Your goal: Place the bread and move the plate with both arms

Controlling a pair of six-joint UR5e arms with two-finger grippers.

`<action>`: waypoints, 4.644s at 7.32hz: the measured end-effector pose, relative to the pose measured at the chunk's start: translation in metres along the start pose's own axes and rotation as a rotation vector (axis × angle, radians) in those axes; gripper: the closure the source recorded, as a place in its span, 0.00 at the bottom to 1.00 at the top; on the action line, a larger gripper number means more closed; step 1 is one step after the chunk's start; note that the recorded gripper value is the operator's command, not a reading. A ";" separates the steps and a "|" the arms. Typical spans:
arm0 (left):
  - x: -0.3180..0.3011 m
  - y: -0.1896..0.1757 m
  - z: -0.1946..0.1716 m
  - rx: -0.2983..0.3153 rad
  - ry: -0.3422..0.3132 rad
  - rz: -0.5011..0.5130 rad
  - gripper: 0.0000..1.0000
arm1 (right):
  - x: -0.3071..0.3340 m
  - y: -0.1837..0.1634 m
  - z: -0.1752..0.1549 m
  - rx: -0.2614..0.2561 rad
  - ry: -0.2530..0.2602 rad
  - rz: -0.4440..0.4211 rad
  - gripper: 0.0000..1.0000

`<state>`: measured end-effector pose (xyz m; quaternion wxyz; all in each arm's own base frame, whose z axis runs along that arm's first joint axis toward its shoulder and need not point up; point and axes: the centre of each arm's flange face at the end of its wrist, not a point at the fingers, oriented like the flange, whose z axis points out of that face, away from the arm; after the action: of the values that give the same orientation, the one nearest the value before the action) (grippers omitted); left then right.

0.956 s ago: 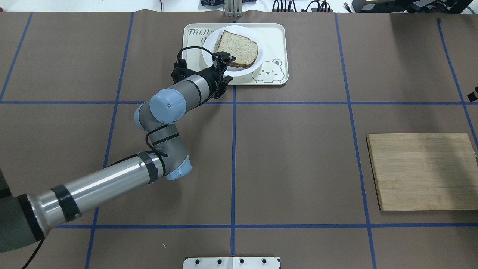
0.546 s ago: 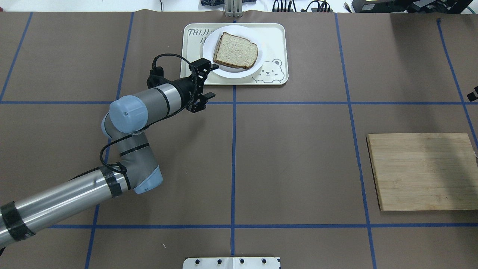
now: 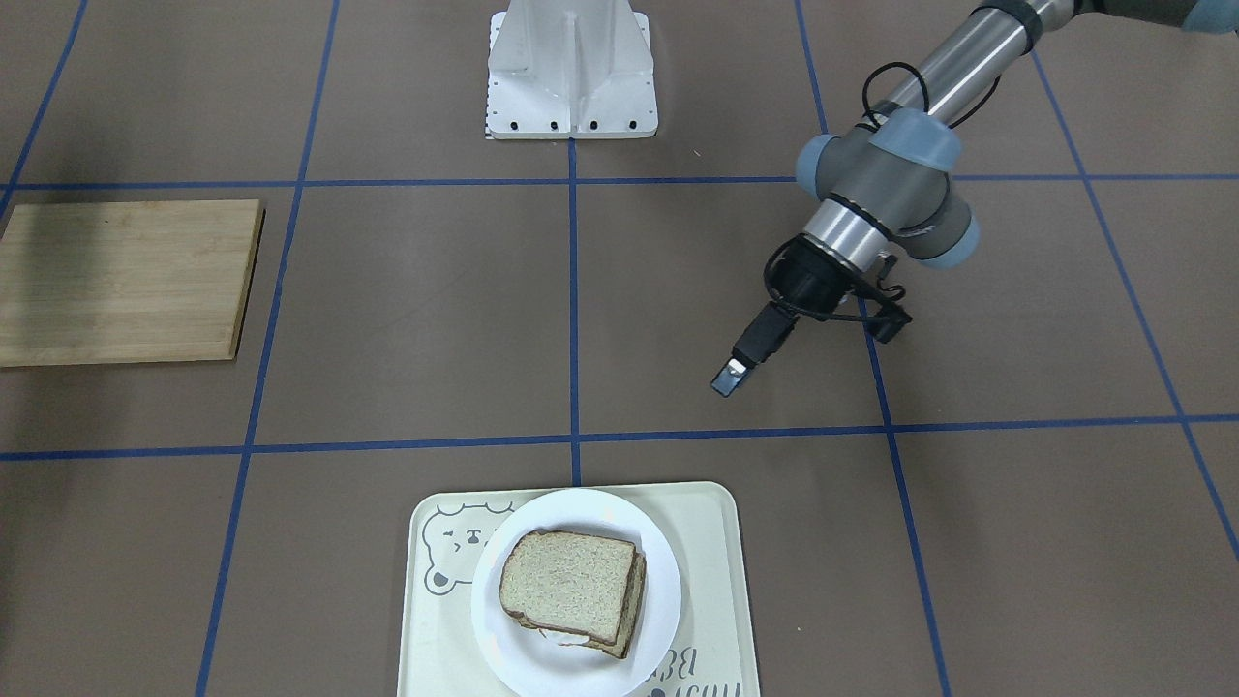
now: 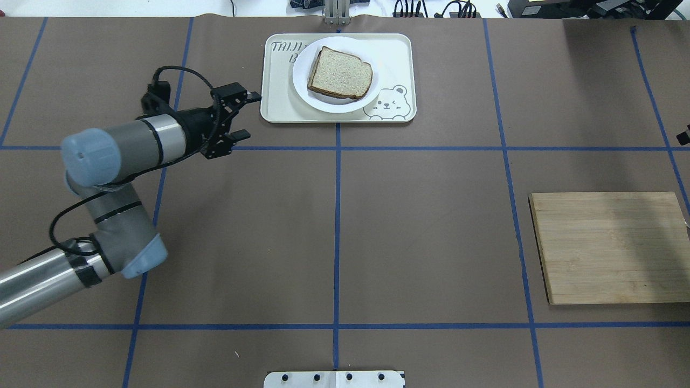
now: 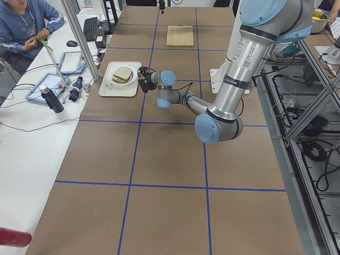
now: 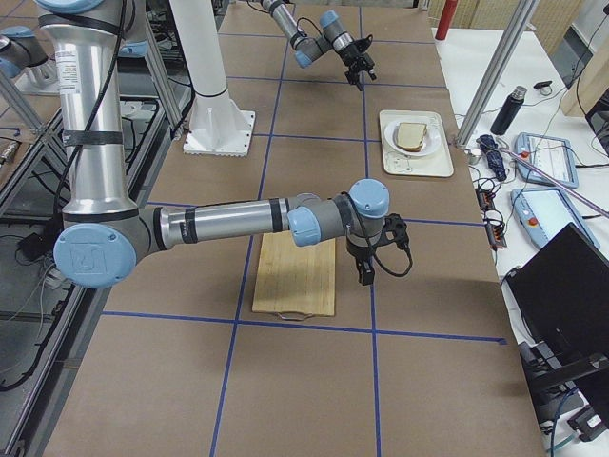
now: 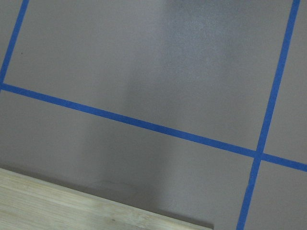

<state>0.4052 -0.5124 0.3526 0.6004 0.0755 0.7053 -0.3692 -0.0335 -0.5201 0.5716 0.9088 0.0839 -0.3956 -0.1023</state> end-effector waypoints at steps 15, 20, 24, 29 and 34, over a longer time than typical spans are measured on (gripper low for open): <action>-0.091 -0.319 -0.319 -0.388 -0.806 0.794 0.02 | 0.028 -0.009 -0.029 -0.063 0.117 0.052 0.00; -0.146 -0.319 -0.341 -0.437 -0.866 0.723 0.02 | 0.029 0.003 -0.024 -0.085 0.092 0.070 0.00; -0.158 -0.322 -0.341 -0.447 -0.872 0.700 0.02 | 0.024 0.007 -0.025 -0.079 0.057 0.073 0.00; -0.154 -0.322 -0.339 -0.426 -0.876 0.661 0.02 | 0.024 0.011 -0.023 -0.083 0.056 0.081 0.00; -0.149 -0.320 -0.338 -0.424 -0.867 0.676 0.02 | 0.030 0.013 -0.019 -0.093 0.078 0.076 0.00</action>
<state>0.0019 -0.4850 0.6275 0.9203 0.0167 0.3908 -0.0055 0.0020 -0.5133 0.5826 0.9297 0.0306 -0.3576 -0.0828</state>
